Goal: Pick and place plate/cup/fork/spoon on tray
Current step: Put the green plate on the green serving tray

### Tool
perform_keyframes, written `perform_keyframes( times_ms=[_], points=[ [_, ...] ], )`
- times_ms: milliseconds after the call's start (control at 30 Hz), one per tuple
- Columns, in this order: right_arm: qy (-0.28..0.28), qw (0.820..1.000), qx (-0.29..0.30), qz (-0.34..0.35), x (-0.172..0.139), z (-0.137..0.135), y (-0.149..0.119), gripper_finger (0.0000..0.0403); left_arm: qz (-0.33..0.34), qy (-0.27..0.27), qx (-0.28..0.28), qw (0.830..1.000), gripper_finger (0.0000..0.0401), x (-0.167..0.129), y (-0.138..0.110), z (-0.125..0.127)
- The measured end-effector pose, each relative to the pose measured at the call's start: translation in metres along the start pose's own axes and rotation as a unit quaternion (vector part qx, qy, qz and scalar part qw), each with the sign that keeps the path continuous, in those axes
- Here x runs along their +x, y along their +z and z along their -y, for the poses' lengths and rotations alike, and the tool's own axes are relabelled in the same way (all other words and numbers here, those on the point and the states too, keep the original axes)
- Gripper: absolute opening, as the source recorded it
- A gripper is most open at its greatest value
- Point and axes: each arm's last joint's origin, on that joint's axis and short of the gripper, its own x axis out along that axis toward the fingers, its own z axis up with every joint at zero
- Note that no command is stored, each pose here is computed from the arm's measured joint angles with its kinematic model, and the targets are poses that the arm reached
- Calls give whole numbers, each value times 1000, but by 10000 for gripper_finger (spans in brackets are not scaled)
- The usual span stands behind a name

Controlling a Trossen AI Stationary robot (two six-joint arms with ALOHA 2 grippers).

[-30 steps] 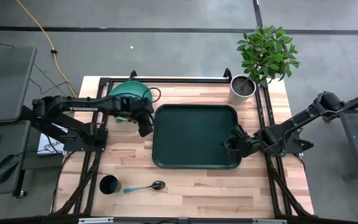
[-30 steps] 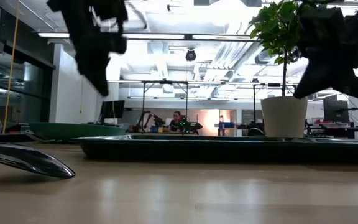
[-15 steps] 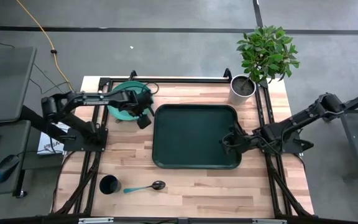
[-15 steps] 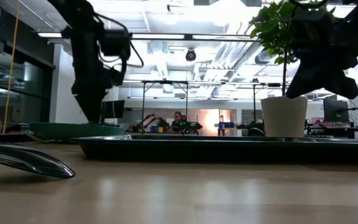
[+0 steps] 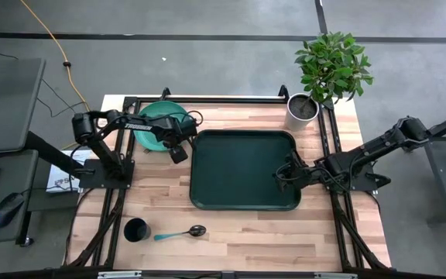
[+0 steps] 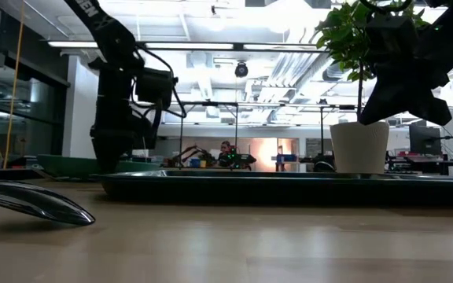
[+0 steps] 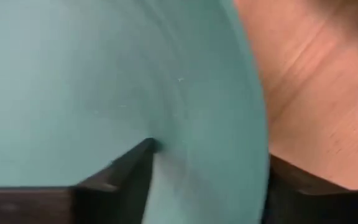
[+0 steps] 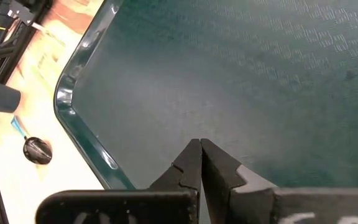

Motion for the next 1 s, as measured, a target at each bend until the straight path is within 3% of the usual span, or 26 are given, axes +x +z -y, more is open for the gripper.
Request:
perform_keyframes(
  times_ms=[167, 233, 433, 533, 733, 833, 1000],
  points=[
    [0, 1000, 0, 0, 0, 0, 0, 0, 11, 19, 10, 1000, 44, -7, 1, -3],
    [0, 1000, 0, 0, 0, 0, 0, 0, 20, 24, 11, 999, 16, -16, 1, -4],
    [5, 1000, 4, 10, 0, -1, 1, 0, 71, 48, 14, 996, 8, -64, -5, -11],
    [14, 999, 10, 33, -2, -3, 4, 0, 126, 52, 7, 991, 4, -100, -7, -16],
    [84, 991, -9, 99, -22, -13, 18, 0, 196, 67, 30, 978, 2, -170, -13, -11],
    [136, 979, -26, 150, -39, -18, 30, 0, 224, 60, 73, 970, 1, -195, -11, 6],
    [193, 941, -58, 271, -73, -24, 51, 0, 242, 44, 184, 952, 1, -215, -2, 63]
  ],
)
